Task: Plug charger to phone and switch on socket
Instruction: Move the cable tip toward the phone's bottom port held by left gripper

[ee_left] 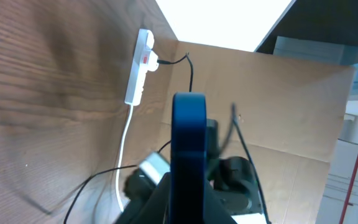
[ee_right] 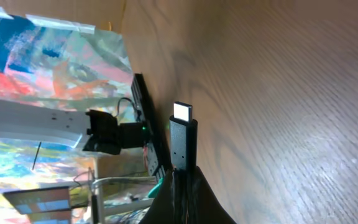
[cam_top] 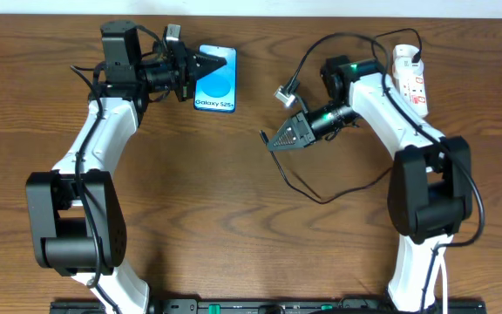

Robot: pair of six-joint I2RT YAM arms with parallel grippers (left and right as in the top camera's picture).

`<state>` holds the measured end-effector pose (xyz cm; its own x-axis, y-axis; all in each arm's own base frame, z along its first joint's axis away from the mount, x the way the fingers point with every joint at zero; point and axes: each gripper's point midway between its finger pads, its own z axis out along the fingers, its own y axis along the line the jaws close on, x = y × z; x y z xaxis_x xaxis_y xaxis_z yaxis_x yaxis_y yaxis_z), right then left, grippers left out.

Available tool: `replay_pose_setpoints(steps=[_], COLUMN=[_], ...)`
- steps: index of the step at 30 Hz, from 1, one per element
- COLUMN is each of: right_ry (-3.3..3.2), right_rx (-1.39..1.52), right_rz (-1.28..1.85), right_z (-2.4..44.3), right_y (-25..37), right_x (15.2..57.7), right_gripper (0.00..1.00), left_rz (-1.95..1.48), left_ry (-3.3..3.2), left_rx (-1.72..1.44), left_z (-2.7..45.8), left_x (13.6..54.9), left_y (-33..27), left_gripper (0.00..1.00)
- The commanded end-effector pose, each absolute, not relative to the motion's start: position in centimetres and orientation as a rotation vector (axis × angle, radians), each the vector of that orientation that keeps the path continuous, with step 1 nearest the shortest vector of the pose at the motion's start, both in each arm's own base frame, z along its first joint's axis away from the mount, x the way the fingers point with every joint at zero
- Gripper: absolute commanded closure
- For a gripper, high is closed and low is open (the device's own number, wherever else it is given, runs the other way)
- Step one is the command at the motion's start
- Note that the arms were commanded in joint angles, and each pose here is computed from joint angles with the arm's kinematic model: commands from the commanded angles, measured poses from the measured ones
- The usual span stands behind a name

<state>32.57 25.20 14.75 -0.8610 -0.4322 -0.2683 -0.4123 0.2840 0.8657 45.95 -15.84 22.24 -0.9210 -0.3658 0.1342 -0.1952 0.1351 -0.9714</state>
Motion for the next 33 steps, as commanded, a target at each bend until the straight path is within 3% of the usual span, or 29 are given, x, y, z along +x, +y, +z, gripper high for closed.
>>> replay_pose_setpoints(steps=[1, 12, 33], right_ry=[-2.509, -2.488, -2.548], right_rx=[0.939, 0.823, 0.852], right_rz=[-1.786, -1.753, -1.613], right_z=[19.4, 20.7, 22.8], right_y=[26.2, 27.6, 32.3], right_x=[32.7, 31.5, 30.5], right_gripper=[0.99, 0.99, 0.99], left_rz=[-1.928, -1.649, -1.551], left_ry=[2.266, 2.235, 2.208], left_rx=[-0.534, -0.725, -0.629], left_z=[23.1, 20.7, 20.2], left_x=[45.4, 48.4, 49.2], left_y=[-15.9, -15.0, -12.9], left_gripper=[0.93, 0.93, 0.93])
